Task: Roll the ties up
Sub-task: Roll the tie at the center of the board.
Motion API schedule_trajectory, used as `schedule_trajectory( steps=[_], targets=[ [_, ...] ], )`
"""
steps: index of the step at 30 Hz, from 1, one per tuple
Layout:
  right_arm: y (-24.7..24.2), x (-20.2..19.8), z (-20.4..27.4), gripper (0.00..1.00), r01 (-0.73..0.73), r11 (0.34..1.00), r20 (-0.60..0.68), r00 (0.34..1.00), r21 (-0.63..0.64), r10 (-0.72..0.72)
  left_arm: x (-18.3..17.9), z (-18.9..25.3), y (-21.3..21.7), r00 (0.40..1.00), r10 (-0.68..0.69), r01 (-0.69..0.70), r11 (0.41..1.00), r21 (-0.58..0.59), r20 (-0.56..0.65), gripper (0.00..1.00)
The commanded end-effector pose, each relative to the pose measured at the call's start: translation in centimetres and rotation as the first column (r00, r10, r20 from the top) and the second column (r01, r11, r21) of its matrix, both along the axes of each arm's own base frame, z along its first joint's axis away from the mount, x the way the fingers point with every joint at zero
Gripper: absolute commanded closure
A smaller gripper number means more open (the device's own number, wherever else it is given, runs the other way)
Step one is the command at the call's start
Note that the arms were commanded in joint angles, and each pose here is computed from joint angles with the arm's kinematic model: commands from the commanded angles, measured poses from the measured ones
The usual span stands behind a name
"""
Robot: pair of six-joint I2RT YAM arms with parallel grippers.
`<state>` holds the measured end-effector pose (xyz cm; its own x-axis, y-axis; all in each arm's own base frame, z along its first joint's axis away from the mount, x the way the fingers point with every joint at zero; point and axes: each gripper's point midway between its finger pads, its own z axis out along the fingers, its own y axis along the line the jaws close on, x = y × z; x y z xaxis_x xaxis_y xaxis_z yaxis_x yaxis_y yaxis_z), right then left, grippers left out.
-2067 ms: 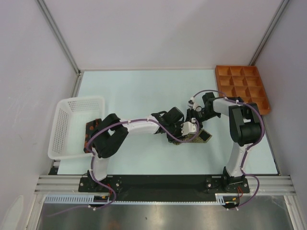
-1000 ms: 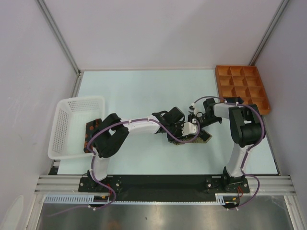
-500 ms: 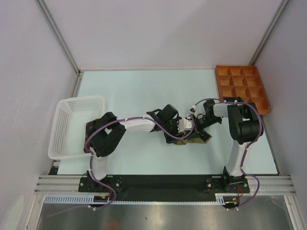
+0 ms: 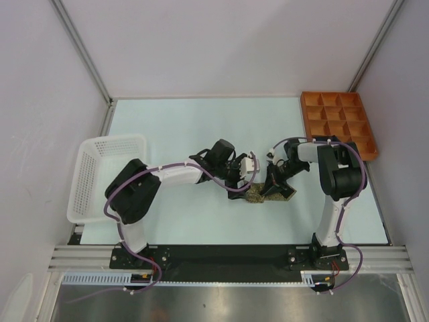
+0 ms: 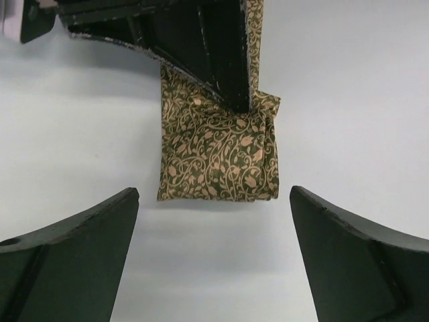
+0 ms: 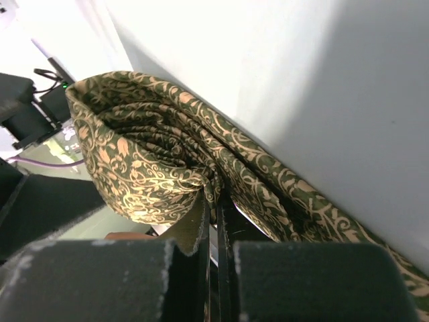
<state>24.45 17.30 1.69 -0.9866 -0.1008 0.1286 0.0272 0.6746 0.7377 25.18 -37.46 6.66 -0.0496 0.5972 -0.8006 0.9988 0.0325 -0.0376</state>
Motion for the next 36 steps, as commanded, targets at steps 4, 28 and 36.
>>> schedule_trajectory(
  steps=[4,28,36],
  targets=[
    [-2.3,0.9,-4.1,1.0,-0.072,0.963,0.061,0.994,-0.261,0.09,0.0,-1.3,-2.5,0.994,0.013,-0.018,0.999,-0.046,-0.108,0.0],
    [8.5,0.4,-2.9,1.0,-0.229,0.973,0.124,0.966,0.006,0.226,-2.7,0.1,-0.1,0.996,-0.019,0.016,0.999,-0.031,-0.082,0.36],
    [10.6,2.0,-3.1,1.0,-0.225,0.974,0.18,0.96,0.031,0.216,-2.6,-2.9,0.2,0.993,-0.007,0.011,0.999,0.031,-0.12,0.37]
  ],
)
